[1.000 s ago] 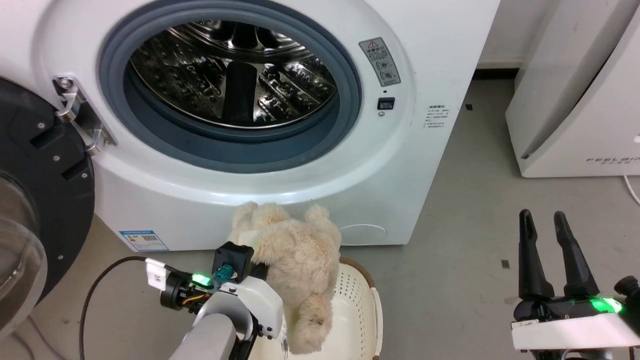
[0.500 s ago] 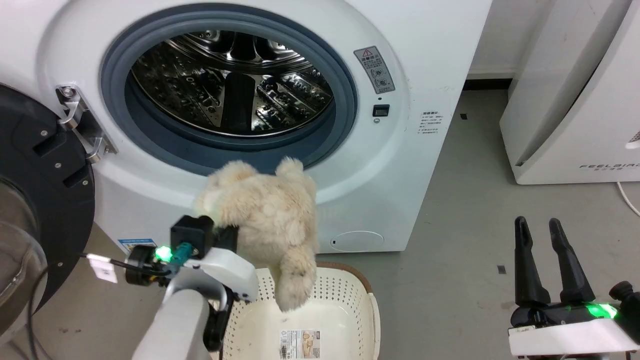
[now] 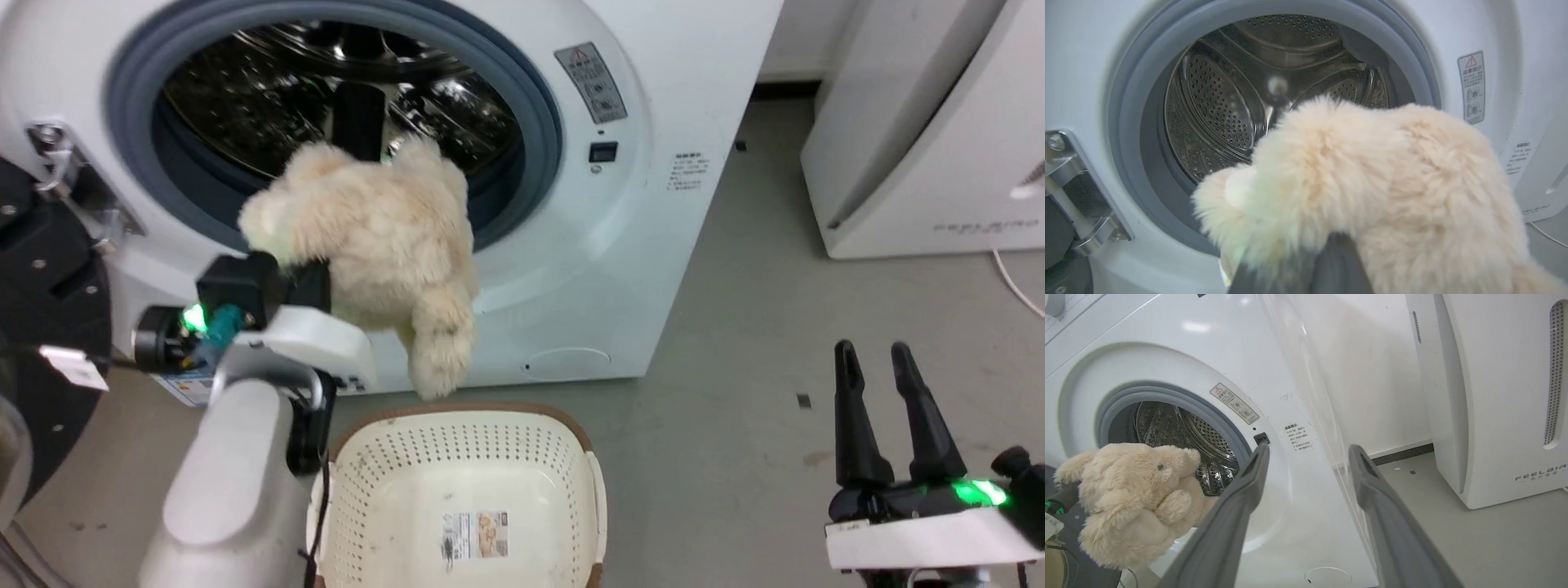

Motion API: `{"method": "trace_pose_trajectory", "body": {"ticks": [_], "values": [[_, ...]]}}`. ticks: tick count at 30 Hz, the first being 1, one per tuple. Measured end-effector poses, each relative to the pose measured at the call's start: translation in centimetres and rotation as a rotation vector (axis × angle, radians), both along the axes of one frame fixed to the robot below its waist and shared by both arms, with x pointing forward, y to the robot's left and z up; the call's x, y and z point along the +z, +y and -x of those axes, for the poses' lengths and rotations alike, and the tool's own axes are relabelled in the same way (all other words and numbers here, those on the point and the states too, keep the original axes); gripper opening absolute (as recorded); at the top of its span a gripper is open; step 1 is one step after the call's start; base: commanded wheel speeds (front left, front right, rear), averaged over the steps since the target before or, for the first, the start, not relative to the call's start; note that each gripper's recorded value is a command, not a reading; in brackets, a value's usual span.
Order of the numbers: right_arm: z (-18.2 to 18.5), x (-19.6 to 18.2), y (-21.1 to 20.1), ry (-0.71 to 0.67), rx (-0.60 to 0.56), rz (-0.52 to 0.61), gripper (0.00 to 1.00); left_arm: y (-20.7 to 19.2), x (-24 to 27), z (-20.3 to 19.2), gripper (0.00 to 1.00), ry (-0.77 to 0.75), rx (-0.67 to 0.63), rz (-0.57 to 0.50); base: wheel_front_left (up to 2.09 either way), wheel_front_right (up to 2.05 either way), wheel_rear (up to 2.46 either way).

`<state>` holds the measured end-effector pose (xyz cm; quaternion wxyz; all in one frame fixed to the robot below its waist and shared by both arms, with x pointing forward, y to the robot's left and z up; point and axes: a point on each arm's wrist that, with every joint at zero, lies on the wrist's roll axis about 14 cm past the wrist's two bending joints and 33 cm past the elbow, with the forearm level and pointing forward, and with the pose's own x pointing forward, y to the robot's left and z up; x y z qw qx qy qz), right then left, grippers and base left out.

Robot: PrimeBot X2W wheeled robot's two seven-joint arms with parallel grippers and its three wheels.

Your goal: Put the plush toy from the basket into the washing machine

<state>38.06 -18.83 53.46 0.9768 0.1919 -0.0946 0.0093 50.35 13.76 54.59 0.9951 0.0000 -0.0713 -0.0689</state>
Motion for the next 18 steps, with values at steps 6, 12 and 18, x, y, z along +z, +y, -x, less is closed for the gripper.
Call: {"method": "trace_pose_trajectory", "body": {"ticks": [6, 12, 18], "values": [[-1.2, -0.9, -0.8, 0.024, -0.023, 0.008, 1.00, 0.1, -0.5, -3.7, 0.00, 0.009, 0.019, 0.013, 0.00, 0.00, 0.00], [-2.7, -2.3, -2.0, 0.058, -0.055, 0.022, 1.00, 0.1, -1.5, -7.7, 0.00, 0.009, 0.035, 0.025, 0.00, 0.00, 0.00], [-4.1, -4.0, -2.7, 0.096, -0.073, 0.032, 1.00, -0.1, -3.6, -11.1, 0.00, 0.024, 0.052, 0.044, 0.00, 0.00, 0.00]]}}
